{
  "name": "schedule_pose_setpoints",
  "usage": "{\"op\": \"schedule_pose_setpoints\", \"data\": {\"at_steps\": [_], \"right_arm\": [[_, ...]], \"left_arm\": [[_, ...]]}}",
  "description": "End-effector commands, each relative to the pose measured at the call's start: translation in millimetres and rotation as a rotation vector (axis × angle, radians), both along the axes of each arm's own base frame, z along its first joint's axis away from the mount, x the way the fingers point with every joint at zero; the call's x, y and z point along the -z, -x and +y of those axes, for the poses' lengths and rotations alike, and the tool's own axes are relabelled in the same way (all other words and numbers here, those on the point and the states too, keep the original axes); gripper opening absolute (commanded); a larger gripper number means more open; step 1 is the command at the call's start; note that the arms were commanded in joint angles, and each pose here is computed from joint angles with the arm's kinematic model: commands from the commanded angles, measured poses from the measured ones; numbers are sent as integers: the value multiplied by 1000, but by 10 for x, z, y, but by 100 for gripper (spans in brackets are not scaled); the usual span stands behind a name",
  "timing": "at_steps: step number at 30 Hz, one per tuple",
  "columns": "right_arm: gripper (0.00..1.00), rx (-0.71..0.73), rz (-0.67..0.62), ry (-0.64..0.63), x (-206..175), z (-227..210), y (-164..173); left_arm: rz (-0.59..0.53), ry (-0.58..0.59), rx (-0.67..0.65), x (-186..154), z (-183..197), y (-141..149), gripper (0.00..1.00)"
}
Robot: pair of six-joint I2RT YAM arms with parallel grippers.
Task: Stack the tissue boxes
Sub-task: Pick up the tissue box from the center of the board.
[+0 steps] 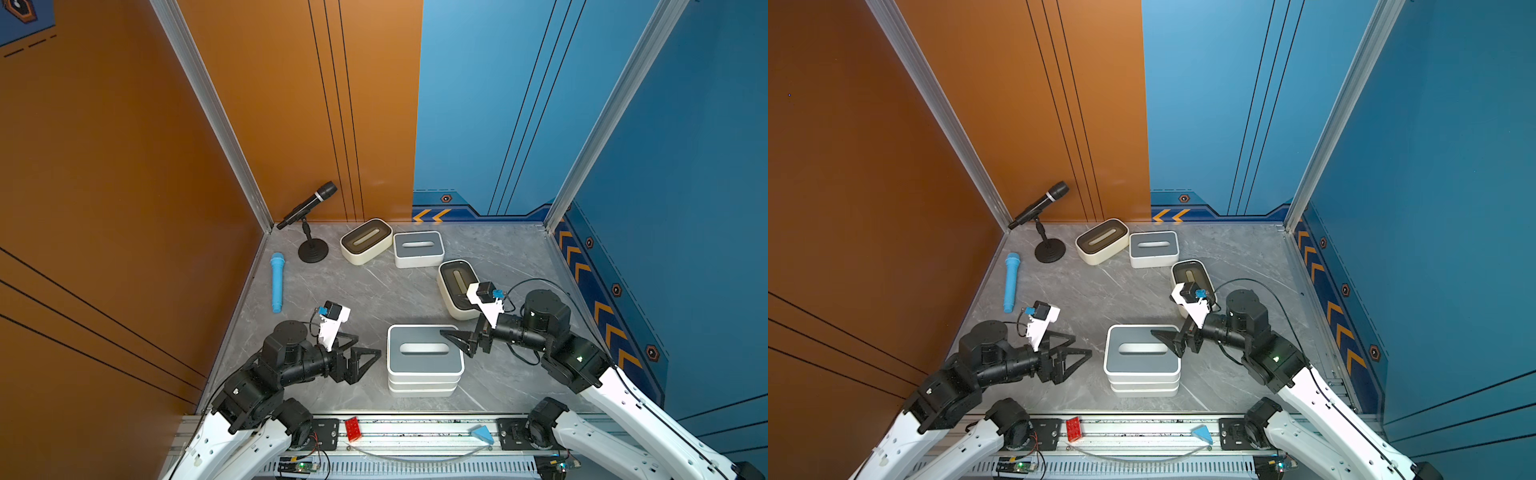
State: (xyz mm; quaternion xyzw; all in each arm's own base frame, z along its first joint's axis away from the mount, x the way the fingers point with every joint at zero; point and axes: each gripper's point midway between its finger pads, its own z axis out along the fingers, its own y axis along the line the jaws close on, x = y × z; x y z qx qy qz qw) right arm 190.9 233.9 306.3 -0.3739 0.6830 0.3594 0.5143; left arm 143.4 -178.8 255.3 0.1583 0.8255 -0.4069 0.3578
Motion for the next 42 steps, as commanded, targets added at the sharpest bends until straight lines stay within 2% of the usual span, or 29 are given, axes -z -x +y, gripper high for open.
{"op": "schedule_pose_setpoints", "data": {"at_steps": [1,3,5,9,11,14,16,18,19,23,25,28,34,42], "right_arm": [[100,229,82,-129,-253,-184,-338],[100,385,138,-148,-210,-371,-611],[100,531,264,-191,-83,-615,-933],[100,735,495,-212,357,-1079,-1396],[100,810,555,-243,516,-1290,-1554],[100,898,562,-258,706,-1472,-1704],[100,925,539,-266,843,-1498,-1769],[100,892,530,-308,921,-1418,-1790],[100,872,507,-305,975,-1348,-1772],[100,829,442,-230,950,-1130,-1633],[100,793,342,-266,829,-1017,-1564],[100,757,312,-328,784,-963,-1515],[100,764,325,-350,835,-979,-1518],[100,728,304,-415,852,-933,-1473]], "left_arm": [[-6,-92,-142,-108,110,-324,100],[-11,-192,-190,-134,126,-556,97],[-31,-305,-212,-221,97,-833,97],[-92,-509,-106,-310,-164,-1349,95],[-143,-590,-65,-340,-278,-1659,95],[-198,-669,27,-270,-480,-2149,92],[-255,-735,134,-127,-658,-2443,88],[-313,-783,245,34,-833,-2650,87],[-335,-804,301,154,-926,-2752,82],[-430,-816,502,486,-1201,-3002,79],[-465,-821,557,630,-1270,-3150,76],[-503,-738,634,720,-1352,-3264,74],[-548,-650,705,865,-1302,-3453,73],[-525,-663,685,1163,-1219,-3680,74]]}}
